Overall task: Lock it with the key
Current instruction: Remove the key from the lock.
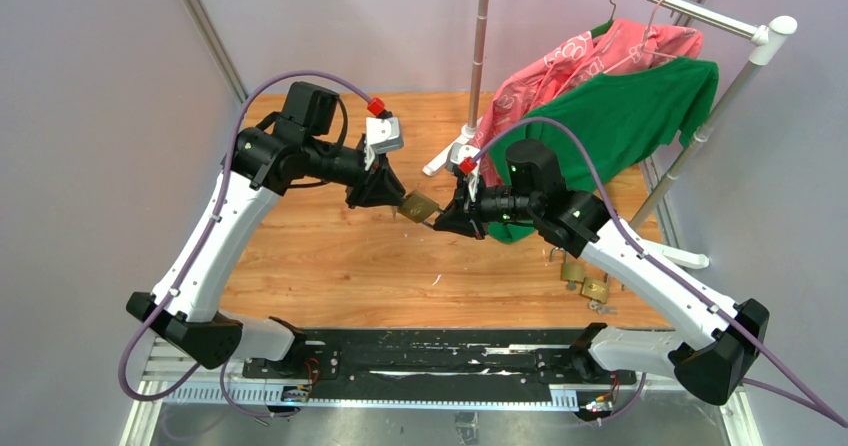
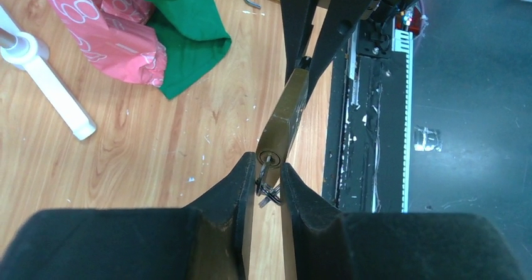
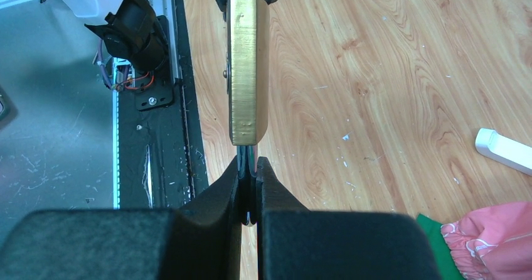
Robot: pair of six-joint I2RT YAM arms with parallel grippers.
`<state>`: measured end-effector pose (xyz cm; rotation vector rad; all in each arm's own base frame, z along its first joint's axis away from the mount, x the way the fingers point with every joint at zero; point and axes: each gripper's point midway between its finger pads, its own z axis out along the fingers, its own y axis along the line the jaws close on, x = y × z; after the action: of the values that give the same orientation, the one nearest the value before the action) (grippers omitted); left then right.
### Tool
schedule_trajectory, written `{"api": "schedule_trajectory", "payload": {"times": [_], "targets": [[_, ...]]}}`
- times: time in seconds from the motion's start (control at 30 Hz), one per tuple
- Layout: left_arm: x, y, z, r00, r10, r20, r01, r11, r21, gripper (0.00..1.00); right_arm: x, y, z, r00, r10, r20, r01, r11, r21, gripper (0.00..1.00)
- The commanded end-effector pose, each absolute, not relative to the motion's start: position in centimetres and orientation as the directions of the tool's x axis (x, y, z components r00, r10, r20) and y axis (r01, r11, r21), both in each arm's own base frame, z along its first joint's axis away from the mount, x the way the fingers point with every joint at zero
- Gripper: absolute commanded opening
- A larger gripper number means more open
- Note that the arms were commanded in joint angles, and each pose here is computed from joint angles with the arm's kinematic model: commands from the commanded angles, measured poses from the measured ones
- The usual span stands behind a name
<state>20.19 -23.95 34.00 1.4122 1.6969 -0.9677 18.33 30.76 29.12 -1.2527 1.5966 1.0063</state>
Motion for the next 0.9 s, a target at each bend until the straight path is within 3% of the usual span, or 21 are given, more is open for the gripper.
{"api": "schedule_trajectory", "payload": {"times": [0.0, 0.1, 0.2, 0.37, 0.5, 0.6, 0.77, 0.87], "targets": [[19.8, -23.9, 34.2, -0.134, 0.460, -0.878, 0.989, 0.113, -0.092, 0.20, 18.6, 30.9, 34.5, 0.001, -0.181, -0.983, -0.985, 0.167, -0.032, 0.00], [19.9, -23.8, 34.2, -0.123, 0.465, -0.877, 0.990, 0.114, -0.078, 0.15, 18.6, 30.8, 34.5, 0.000, -0.182, -0.983, -0.985, 0.169, -0.032, 0.00], [20.0, -23.7, 34.1, -0.115, 0.471, -0.874, 0.991, 0.119, -0.066, 0.00, 18.6, 30.7, 34.8, 0.009, -0.178, -0.984, -0.984, 0.172, -0.040, 0.00], [20.3, -23.4, 34.2, -0.109, 0.482, -0.869, 0.989, 0.143, -0.045, 0.00, 18.7, 30.6, 35.0, 0.020, -0.179, -0.984, -0.982, 0.183, -0.053, 0.00], [21.3, -22.7, 33.9, -0.152, 0.509, -0.848, 0.972, 0.232, -0.035, 0.00, 18.9, 30.4, 34.8, 0.023, -0.184, -0.983, -0.979, 0.197, -0.060, 0.00], [20.4, -23.2, 34.2, -0.171, 0.480, -0.861, 0.977, 0.196, -0.085, 0.00, 19.0, 30.5, 34.9, 0.024, -0.185, -0.982, -0.979, 0.195, -0.061, 0.00], [19.9, -23.4, 35.1, -0.223, 0.451, -0.864, 0.967, 0.215, -0.138, 0.45, 18.9, 30.4, 34.7, 0.024, -0.193, -0.981, -0.979, 0.194, -0.062, 0.00], [20.3, -23.1, 36.3, -0.234, 0.435, -0.869, 0.956, 0.266, -0.124, 0.58, 18.9, 30.4, 34.6, 0.019, -0.198, -0.980, -0.979, 0.196, -0.059, 0.00]]}}
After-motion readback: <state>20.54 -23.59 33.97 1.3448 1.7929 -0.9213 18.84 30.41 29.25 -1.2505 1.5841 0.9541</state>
